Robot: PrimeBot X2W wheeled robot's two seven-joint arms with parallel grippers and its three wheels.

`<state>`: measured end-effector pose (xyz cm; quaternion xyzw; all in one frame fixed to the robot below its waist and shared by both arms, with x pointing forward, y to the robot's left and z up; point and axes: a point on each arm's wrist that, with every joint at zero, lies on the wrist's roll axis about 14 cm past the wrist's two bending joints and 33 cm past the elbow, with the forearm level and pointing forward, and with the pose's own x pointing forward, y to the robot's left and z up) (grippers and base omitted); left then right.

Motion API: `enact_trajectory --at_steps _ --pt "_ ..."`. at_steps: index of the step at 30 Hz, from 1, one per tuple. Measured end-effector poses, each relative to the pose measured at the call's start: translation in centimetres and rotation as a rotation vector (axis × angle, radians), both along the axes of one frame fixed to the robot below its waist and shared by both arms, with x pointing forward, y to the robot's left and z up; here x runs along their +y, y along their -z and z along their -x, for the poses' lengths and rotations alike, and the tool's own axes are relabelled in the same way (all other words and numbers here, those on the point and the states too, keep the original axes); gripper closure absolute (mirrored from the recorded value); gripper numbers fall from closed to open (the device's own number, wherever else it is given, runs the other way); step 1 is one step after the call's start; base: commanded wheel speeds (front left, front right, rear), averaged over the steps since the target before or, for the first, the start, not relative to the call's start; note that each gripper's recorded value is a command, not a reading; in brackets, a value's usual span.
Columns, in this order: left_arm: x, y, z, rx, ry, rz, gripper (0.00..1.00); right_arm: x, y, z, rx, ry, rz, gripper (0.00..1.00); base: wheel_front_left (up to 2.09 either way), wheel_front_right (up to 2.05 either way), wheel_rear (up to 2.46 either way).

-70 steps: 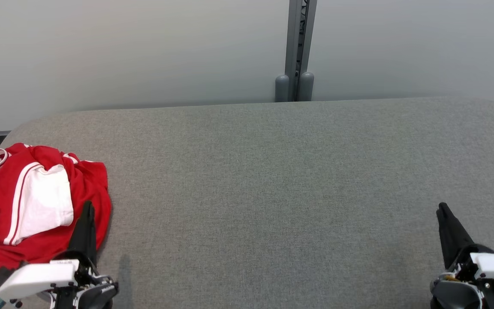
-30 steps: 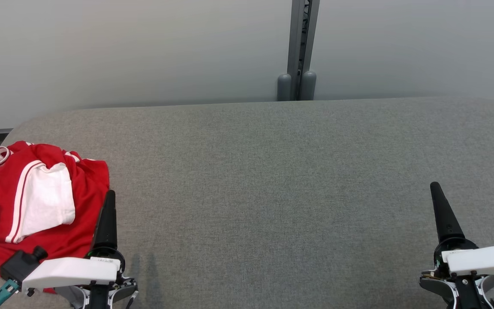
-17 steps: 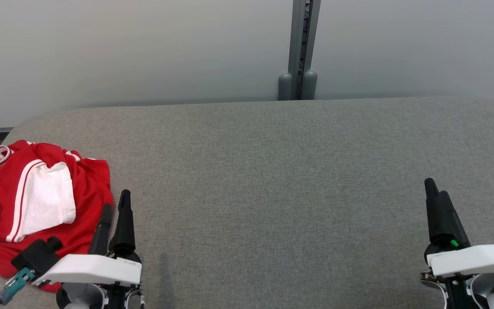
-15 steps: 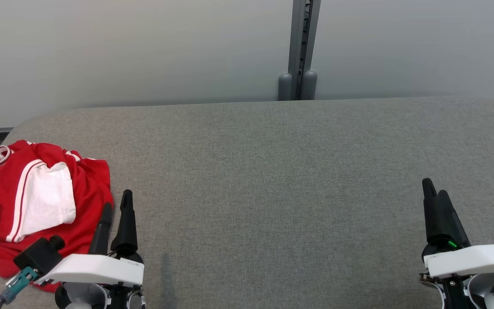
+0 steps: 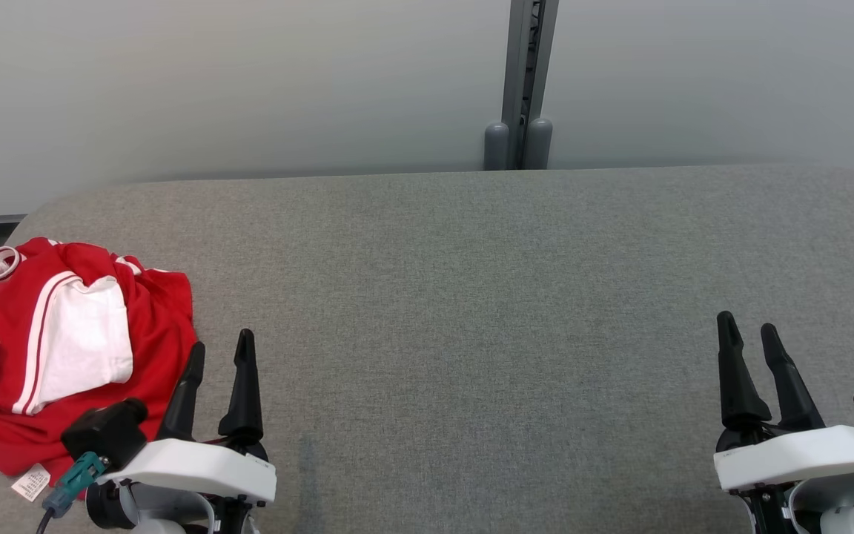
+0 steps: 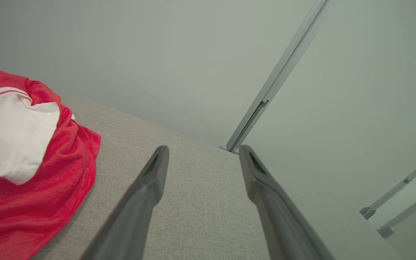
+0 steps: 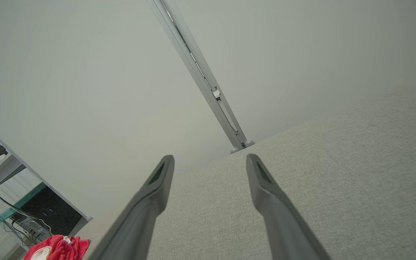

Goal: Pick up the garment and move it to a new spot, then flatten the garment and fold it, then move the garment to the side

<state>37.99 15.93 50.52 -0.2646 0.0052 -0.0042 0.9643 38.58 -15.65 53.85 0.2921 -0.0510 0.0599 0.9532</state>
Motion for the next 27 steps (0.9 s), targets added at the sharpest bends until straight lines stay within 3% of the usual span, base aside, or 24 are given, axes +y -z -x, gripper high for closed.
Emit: enact_trajectory --at_steps 27 --pt "-1.2 -1.3 -0.1 -0.086 0.021 -0.257 0.00 1.7 -1.2 0.0 -0.094 -0.017 0.251 0.00 0.00 0.00 0.00"
